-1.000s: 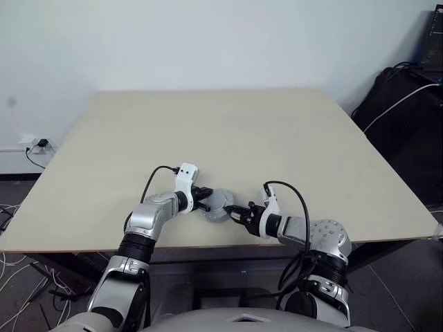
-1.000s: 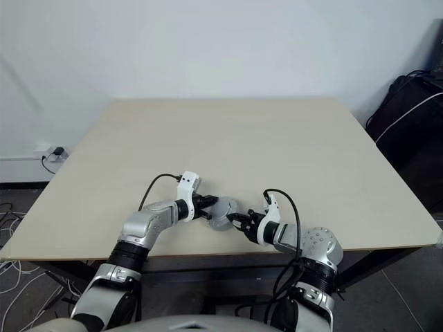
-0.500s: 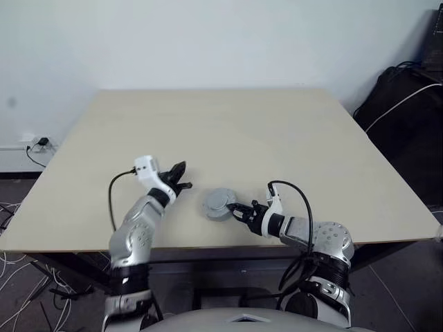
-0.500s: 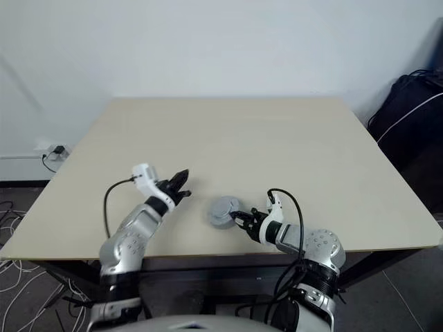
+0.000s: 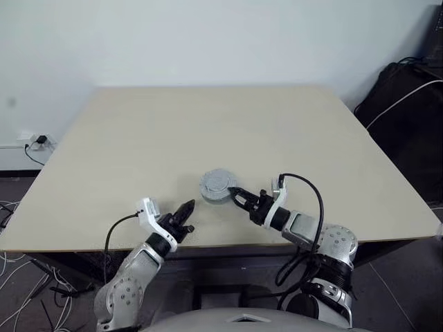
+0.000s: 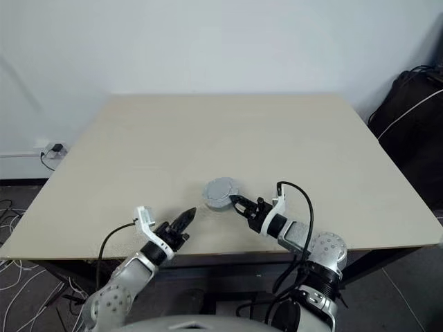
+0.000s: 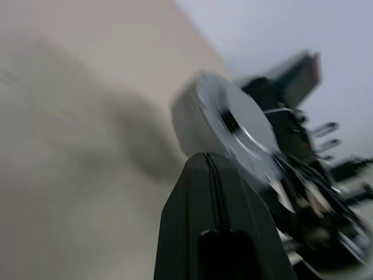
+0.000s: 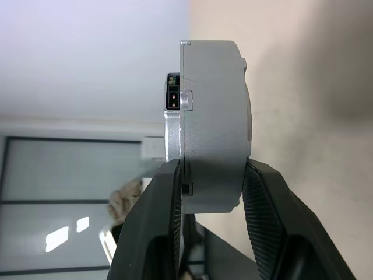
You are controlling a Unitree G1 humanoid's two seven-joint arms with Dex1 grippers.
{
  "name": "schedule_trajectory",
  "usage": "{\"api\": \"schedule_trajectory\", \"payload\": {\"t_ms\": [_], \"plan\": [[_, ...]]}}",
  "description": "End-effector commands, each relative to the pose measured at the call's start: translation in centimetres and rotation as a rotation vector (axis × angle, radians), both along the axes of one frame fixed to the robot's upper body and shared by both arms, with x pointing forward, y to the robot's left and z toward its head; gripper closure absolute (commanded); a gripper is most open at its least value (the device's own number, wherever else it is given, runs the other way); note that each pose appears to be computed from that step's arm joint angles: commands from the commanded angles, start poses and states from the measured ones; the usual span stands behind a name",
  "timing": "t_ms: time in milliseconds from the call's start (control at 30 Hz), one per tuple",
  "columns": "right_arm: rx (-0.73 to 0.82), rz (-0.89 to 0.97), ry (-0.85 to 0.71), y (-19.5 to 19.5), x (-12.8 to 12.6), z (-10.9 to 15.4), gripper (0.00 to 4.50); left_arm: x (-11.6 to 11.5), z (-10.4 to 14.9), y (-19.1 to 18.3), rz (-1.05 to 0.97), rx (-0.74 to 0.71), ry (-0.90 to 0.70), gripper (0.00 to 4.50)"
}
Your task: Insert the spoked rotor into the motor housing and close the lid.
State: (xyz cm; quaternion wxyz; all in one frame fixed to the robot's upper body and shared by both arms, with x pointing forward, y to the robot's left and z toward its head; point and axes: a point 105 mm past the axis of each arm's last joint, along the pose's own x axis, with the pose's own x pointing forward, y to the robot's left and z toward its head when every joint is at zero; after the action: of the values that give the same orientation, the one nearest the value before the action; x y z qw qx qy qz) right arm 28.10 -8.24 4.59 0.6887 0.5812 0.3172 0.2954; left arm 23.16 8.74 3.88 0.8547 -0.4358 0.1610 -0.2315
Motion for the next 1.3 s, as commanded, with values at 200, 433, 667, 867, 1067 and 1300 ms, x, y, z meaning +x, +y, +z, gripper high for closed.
{"api": "schedule_trajectory", "payload": {"t_ms": [200, 433, 667, 867, 1067, 1300], "plan": [[0.123, 0.066, -0.057, 3.8, -0.2, 2.1, 3.3, -0.4, 3.8, -1.1, 0.002, -0.284, -0.099, 2.92], [0.098, 0.069, -0.051, 3.3, -0.2, 1.9, 3.3, -0.1, 2.6, 0.0, 0.151, -0.555, 0.045, 0.65], [0.101, 0.097, -0.08, 3.1, -0.3, 2.8, 3.3, -0.1, 2.3, -0.2, 0.166, -0.701, 0.115, 0.05], [0.09, 0.181, -0.079, 3.6, -1.5, 2.9, 3.3, 0.0, 2.7, -0.6, 0.142, -0.805, 0.114, 0.05], [0.095, 0.255, -0.088, 4.2, -2.7, 3.4, 3.3, 0.1, 2.5, -1.1, 0.117, -0.815, 0.124, 0.05], [0.08, 0.3, -0.082, 4.6, -3.5, 3.3, 3.3, 0.3, 2.5, -1.6, 0.092, -0.809, 0.128, 0.05]]}}
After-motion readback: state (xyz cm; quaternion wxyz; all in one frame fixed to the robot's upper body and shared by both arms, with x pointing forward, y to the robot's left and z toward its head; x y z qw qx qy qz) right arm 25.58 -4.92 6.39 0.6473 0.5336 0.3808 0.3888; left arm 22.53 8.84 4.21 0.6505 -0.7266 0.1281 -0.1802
